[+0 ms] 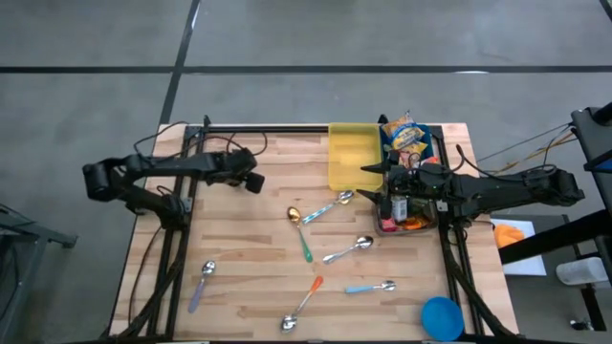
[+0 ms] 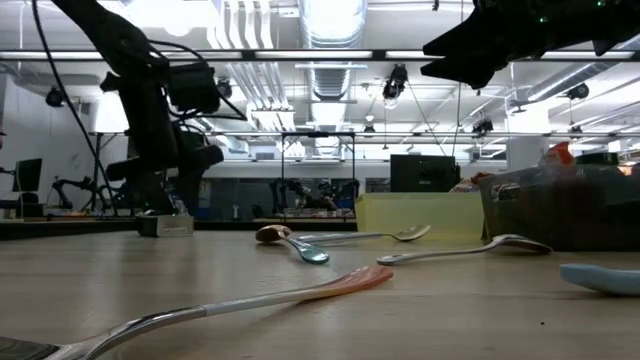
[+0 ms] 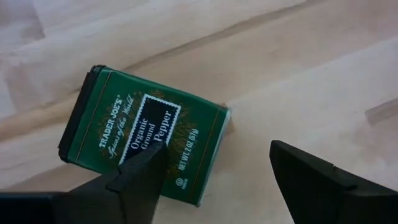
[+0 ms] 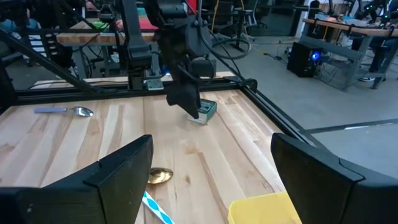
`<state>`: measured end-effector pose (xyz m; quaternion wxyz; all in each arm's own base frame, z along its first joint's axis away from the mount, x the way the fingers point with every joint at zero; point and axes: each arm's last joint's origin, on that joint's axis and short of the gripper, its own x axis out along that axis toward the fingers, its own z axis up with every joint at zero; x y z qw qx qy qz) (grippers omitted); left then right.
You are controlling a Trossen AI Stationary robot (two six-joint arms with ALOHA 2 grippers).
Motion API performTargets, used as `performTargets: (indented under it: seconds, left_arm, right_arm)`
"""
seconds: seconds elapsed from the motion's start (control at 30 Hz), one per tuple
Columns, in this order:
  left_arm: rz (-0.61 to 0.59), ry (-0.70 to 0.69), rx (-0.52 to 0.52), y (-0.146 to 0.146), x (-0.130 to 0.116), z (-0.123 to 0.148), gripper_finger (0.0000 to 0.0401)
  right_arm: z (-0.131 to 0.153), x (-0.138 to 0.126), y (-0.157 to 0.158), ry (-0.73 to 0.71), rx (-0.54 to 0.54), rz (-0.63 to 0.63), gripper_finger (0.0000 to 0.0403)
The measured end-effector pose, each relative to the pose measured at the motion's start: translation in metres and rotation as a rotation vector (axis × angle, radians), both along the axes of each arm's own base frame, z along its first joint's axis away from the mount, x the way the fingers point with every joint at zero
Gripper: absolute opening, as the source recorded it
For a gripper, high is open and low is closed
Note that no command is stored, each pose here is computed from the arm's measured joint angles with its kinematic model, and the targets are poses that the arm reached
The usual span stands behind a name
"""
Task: Pick & Place Food Item
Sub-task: Put the black seasoning can into the black bin
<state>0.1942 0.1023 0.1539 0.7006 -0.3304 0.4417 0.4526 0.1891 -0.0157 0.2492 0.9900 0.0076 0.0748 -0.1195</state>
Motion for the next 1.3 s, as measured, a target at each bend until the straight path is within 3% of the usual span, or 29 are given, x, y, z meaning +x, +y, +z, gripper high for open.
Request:
performTargets:
  seconds: [0.27,0.53,0.83,1.3]
  left_arm:
    - [-0.038,-0.048,-0.024,-0.001,0.011,-0.005,0.029]
    - [-0.189,-0.156,-0.14,-0.023,0.026,-0.004,0.029]
    - [-0.46,-0.249,-0.254,-0.074,0.045,-0.002,0.029]
    - [-0.759,-0.334,-0.289,-0.152,0.051,0.003,0.029]
  right_arm:
    - [0.0,0.0,0.0,0.0,0.0,0.0,0.0325]
    - [0.0,0.0,0.0,0.0,0.0,0.0,0.0325]
    - [0.0,0.0,0.0,0.0,0.0,0.0,0.0325]
    - [0.0,0.0,0.0,0.0,0.0,0.0,0.0325]
